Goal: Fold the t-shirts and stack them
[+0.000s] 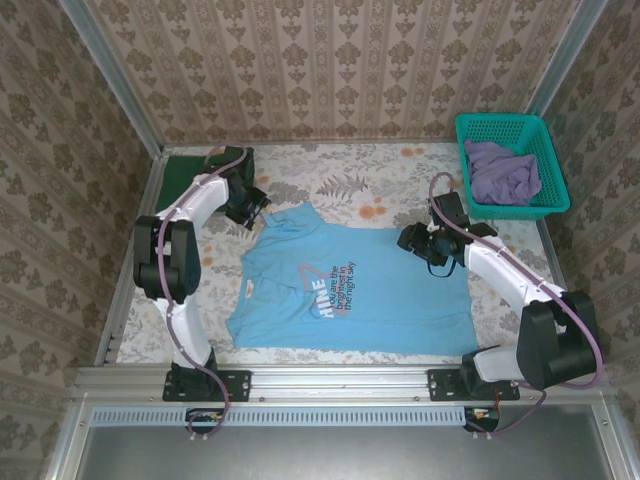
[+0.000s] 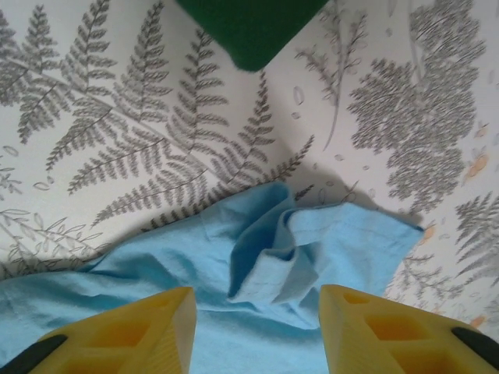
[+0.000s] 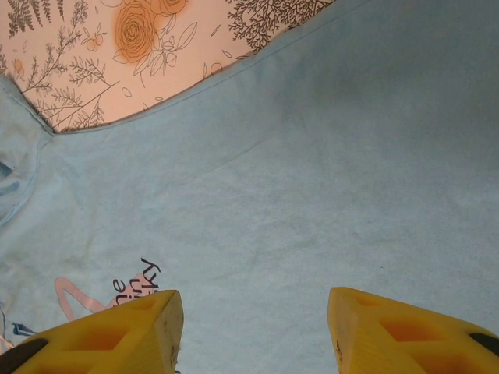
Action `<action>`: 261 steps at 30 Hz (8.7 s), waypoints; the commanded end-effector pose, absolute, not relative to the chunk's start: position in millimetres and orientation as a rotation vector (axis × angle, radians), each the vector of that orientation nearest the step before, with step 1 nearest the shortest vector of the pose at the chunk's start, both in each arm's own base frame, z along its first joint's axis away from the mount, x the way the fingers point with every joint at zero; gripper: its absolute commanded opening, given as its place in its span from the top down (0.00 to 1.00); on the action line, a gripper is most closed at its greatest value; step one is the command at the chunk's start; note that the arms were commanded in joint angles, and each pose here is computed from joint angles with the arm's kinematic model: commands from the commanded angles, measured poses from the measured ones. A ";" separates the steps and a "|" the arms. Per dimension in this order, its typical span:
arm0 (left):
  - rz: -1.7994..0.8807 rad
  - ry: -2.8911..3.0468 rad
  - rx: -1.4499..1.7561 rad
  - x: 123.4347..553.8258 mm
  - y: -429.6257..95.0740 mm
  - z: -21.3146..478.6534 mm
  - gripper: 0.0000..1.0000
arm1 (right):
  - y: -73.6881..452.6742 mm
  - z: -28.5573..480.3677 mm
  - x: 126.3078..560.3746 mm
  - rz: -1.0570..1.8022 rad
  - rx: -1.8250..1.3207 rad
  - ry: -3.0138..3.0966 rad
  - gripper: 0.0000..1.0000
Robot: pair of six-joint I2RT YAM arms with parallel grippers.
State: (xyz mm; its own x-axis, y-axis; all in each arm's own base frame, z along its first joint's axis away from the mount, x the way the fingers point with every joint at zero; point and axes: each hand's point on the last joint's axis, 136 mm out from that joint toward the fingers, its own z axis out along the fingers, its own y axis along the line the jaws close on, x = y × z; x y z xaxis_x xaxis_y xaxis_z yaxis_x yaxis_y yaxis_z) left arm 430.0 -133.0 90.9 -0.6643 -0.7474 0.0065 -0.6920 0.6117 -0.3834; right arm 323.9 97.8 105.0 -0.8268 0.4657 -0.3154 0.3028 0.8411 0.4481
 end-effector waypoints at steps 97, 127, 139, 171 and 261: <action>-0.664 2.644 -0.161 502.6 -128.1 122.8 0.93 | -18.3 102.7 466.4 -0.081 0.535 2.579 1.00; -0.414 2.458 0.156 377.6 -118.5 176.1 0.92 | 2.3 93.6 359.6 0.286 0.752 2.557 1.00; -0.367 2.620 -0.167 282.3 -88.1 126.5 0.92 | -12.0 70.4 303.9 0.292 0.893 2.553 1.00; -0.519 2.675 -1.567 308.8 -80.6 59.4 0.66 | -4.7 65.3 298.9 0.387 0.873 2.525 1.00; -0.450 2.711 -0.232 318.0 -101.1 123.1 1.00 | -57.1 85.2 321.0 0.224 0.982 2.472 1.00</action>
